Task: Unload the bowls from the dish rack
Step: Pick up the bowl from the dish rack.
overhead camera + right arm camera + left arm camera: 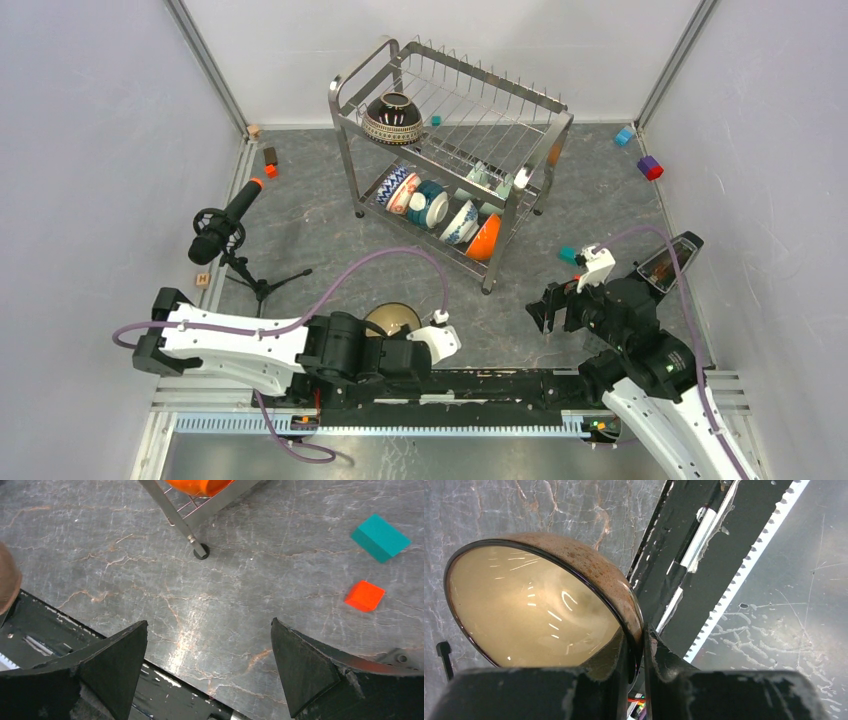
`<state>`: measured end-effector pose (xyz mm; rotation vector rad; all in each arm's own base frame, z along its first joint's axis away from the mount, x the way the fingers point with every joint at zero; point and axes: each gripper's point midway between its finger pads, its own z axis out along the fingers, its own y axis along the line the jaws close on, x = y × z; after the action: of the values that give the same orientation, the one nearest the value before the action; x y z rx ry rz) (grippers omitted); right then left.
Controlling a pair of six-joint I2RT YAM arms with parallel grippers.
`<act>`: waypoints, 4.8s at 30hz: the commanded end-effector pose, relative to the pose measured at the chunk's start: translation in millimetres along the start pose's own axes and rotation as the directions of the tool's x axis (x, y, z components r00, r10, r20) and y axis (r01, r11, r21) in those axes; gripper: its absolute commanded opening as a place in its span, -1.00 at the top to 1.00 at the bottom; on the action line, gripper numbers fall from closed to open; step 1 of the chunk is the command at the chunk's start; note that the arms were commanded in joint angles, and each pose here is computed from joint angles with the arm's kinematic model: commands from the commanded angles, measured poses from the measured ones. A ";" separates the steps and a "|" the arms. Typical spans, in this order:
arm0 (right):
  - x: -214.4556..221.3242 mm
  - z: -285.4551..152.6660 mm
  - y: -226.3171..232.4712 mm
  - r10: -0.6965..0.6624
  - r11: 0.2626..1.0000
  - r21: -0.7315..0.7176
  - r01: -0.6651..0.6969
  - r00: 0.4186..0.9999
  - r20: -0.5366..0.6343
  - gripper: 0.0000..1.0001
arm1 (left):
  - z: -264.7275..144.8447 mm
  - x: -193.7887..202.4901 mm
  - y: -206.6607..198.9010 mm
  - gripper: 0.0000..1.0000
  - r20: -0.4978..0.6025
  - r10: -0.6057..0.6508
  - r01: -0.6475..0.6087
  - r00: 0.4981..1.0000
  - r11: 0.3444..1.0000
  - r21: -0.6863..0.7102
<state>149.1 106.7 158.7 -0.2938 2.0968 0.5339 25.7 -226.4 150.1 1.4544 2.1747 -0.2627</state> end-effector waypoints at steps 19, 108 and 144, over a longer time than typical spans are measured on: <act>4.2 25.1 44.0 0.118 0.964 -0.232 -0.128 0.991 -0.054 -0.85 | 32.7 -24.6 -2.2 0.95 -0.025 0.465 -0.465 0.885 0.884 -0.041; 93.1 60.4 101.9 -0.134 0.966 -0.253 0.056 0.945 -0.300 1.00 | 93.2 -72.2 -54.9 0.81 0.196 0.897 -0.916 0.397 0.402 0.014; 72.9 56.5 67.8 -0.039 0.993 -0.117 0.021 0.988 -0.147 1.00 | 20.3 -108.0 -5.0 -0.99 0.476 0.114 -0.059 0.872 0.990 -0.127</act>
<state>109.6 175.7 57.9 -0.5812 2.3126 0.5203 50.8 -314.9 166.2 1.6191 1.5115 -0.2967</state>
